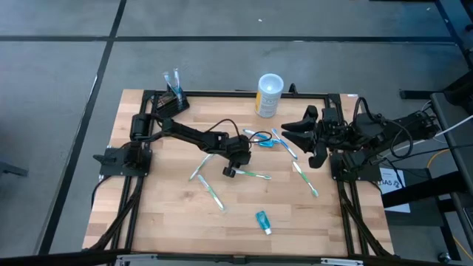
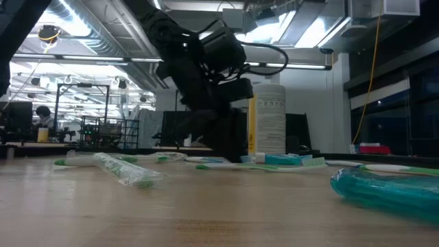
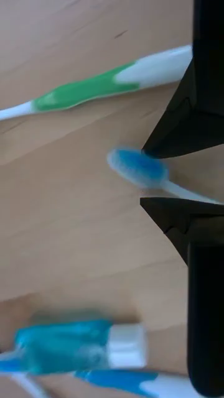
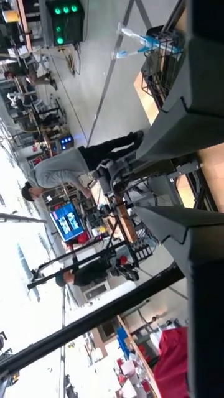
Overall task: Pick & Place toothbrushing station
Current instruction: Put the blue toothbrush into the right section of the black organizer
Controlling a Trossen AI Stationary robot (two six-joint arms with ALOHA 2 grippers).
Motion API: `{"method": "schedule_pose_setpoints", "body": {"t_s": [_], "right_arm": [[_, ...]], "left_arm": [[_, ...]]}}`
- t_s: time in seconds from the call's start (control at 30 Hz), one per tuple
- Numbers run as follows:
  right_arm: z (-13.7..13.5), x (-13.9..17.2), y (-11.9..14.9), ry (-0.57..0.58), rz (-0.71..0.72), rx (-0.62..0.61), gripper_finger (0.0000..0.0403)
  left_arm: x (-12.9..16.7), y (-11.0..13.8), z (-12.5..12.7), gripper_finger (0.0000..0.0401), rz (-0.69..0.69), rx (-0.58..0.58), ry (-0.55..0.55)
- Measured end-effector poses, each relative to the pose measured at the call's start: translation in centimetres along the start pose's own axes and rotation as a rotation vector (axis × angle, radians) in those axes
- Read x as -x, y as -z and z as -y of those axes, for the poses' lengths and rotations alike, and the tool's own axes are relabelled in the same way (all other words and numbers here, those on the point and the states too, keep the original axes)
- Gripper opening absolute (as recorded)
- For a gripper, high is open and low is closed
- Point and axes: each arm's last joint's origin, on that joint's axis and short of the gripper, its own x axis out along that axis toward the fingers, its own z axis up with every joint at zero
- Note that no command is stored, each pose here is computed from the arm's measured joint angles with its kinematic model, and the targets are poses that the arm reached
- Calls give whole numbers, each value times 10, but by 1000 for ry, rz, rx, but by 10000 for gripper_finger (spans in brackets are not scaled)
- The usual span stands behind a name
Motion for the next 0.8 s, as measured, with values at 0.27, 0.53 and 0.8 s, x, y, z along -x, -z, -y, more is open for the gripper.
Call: {"method": "schedule_pose_setpoints", "body": {"t_s": [0.27,0.53,0.8], "right_arm": [[-3,3,0,22,9,-6,130],[-3,3,0,22,9,-7,130],[-3,3,0,21,9,-7,130]], "left_arm": [[0,0,-1,34,4,85,-12],[10,-14,-7,3,53,190,-14],[57,-38,-40,2,231,297,-132]]}}
